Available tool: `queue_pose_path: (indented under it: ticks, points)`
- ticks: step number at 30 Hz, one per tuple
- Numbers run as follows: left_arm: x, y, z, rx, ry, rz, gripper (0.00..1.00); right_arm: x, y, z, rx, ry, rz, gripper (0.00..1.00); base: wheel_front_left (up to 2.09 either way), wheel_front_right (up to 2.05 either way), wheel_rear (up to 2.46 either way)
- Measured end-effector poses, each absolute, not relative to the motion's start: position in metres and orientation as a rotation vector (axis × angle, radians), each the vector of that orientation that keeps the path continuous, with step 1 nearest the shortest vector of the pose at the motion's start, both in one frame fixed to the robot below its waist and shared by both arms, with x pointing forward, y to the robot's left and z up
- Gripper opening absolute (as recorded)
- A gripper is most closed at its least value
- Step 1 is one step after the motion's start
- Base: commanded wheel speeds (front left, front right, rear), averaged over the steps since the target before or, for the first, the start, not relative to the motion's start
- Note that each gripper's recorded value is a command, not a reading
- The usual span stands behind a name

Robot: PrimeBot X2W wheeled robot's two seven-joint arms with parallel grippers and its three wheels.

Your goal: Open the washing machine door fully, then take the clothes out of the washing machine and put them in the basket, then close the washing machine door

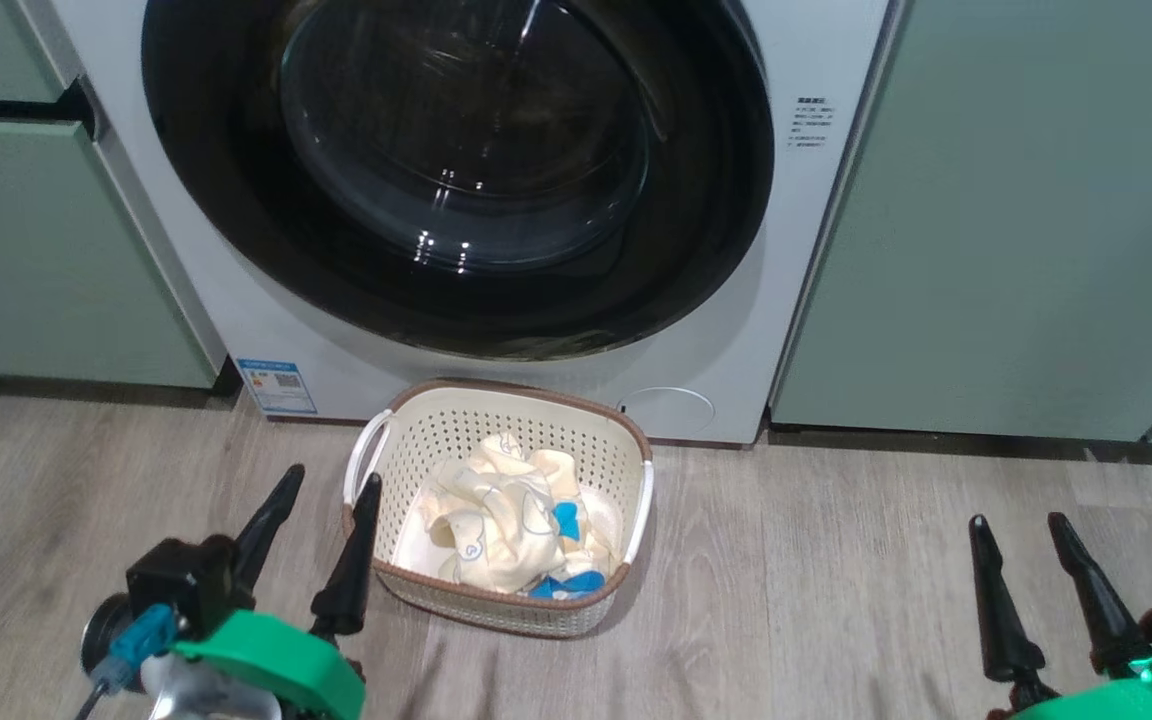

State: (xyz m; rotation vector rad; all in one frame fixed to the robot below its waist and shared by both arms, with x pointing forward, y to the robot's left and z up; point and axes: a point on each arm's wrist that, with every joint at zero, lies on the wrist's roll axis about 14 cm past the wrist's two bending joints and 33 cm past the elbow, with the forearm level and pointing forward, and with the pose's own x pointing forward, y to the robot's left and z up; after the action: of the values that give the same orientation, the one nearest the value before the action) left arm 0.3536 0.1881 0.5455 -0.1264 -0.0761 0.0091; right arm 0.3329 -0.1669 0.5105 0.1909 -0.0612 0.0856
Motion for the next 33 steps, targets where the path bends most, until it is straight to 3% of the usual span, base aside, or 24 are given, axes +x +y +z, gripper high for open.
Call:
queue_pose_path:
  ticks: [33]
  points:
    - [0.3561, 0.1893, 0.5402, -0.115, -0.053, 0.017, 1.00, 0.3349, -0.1648, 0.5083, 0.223, -0.054, 0.087, 1.00, 0.00, 0.00, 0.00]
